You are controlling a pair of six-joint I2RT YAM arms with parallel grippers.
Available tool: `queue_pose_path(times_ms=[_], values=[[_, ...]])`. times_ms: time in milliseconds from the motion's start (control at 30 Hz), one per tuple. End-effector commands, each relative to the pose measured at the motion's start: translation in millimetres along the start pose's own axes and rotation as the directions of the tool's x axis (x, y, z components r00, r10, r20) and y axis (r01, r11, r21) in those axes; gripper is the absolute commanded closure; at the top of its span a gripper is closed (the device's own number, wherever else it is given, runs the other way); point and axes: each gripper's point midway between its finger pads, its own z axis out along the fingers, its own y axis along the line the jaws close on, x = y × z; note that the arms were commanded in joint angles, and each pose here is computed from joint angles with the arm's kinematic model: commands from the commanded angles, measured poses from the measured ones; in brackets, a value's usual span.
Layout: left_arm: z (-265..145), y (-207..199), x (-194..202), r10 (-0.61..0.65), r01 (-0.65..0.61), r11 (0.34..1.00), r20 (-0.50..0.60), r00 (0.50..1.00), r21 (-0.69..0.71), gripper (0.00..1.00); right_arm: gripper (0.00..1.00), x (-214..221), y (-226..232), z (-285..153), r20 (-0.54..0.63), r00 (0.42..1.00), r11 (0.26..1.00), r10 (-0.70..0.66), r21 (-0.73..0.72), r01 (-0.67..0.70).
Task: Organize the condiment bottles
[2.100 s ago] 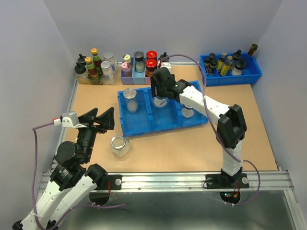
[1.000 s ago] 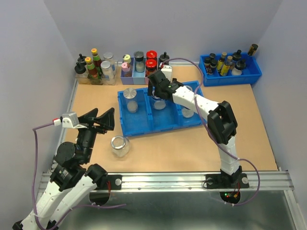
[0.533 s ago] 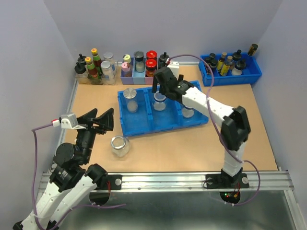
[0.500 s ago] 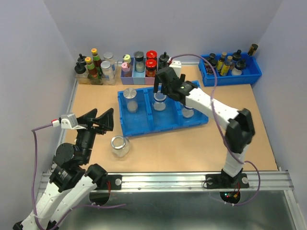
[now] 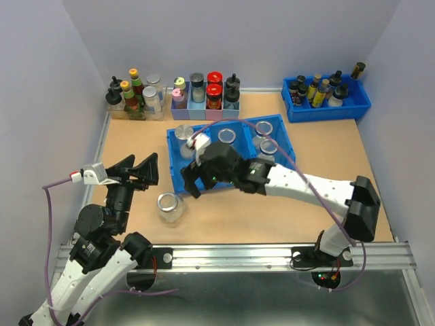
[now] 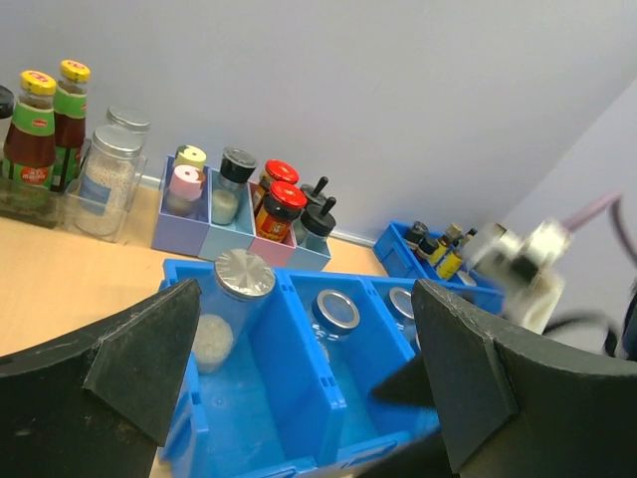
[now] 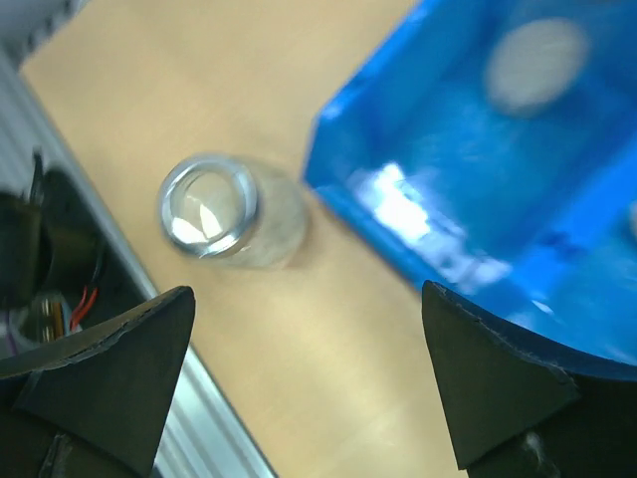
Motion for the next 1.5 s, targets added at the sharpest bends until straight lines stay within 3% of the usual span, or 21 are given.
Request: queue_pose_path(times_ms=[0, 133, 467, 900, 1233, 1367, 1467], values=[[-2, 3, -11, -0.035, 0.036, 0.999, 0.052, 0.998, -0.014, 0.01, 0.00, 33, 49, 15, -0.048, 0.987, 0.981, -0.151, -0.133, 0.143], [-4, 7, -12, -0.039, 0.041, 0.999, 0.057, 0.998, -0.035, 0.01, 0.00, 42, 87, 30, -0.051, 0.977, 0.962, -0.208, -0.193, 0.195], [-5, 10, -13, -0.040, 0.043, 0.998, 0.063, 0.997, -0.048, 0.01, 0.00, 67, 114, 80, -0.104, 0.964, 0.956, -0.243, -0.193, 0.220], [-5, 9, -14, -0.040, 0.042, 0.998, 0.064, 0.997, -0.042, 0.01, 0.00, 62, 128, 112, -0.098, 0.979, 0.974, -0.179, -0.156, 0.163], [-3, 8, -14, -0.033, 0.036, 0.998, 0.064, 0.997, -0.043, 0.01, 0.06, 82, 116, 116, -0.167, 0.970, 0.982, -0.174, -0.105, 0.158], [-3, 8, -13, -0.033, 0.036, 0.999, 0.063, 0.997, -0.040, 0.01, 0.23, 80, 115, 113, -0.163, 0.973, 0.984, -0.166, -0.097, 0.151], [-3, 8, -12, -0.032, 0.034, 0.999, 0.060, 0.998, -0.041, 0.01, 0.51, 69, 113, 105, -0.139, 0.978, 0.986, -0.154, -0.083, 0.144]])
